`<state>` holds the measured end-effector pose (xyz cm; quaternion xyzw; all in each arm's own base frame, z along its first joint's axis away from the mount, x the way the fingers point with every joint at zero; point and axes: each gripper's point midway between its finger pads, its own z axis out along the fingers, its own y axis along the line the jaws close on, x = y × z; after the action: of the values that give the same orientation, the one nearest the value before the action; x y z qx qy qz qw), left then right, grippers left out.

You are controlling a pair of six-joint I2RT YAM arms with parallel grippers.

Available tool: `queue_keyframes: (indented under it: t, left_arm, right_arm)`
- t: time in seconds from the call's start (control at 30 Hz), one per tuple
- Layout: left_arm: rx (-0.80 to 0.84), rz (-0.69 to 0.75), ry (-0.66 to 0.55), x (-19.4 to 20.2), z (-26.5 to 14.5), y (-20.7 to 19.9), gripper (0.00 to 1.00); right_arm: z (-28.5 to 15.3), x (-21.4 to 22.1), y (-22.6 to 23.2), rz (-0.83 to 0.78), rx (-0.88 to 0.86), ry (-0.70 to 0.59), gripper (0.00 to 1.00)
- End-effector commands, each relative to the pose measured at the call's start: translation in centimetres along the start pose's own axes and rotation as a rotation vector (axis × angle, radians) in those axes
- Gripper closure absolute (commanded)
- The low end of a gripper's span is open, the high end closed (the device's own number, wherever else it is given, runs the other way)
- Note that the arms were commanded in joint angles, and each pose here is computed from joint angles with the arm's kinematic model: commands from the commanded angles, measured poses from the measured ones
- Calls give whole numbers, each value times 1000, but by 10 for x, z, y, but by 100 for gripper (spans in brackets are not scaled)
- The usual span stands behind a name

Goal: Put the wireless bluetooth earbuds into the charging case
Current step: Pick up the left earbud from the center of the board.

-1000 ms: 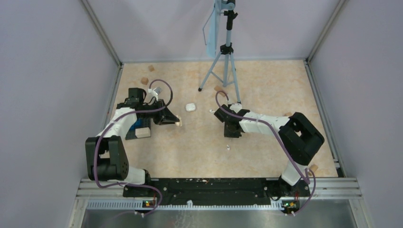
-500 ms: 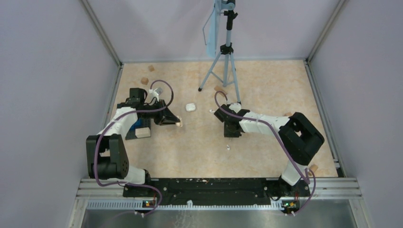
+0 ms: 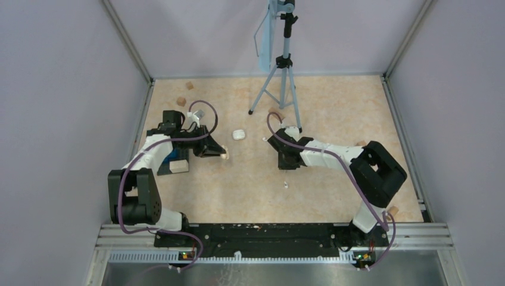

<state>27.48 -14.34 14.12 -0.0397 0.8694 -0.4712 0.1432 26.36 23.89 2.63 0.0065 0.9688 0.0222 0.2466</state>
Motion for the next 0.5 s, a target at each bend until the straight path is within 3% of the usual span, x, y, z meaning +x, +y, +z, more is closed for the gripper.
queue_keyframes:
  t: [0.0,0.1,0.2,0.47]
  left_arm:
    - [47,35,25,4,5,-7,100]
    - [80,30,125,22,22,-17,100]
    - [219,-1,173,29,28,-48,100]
    - [307,-185,299,17,29,-84,100]
  right_arm:
    - [-18,-22,24,-35,-164,-113,90]
    - [-37,-30,40,-104,-317,-188,90]
    - [-68,-42,56,-197,-483,-295,89]
    - [-150,-74,69,-253,-741,-649,88]
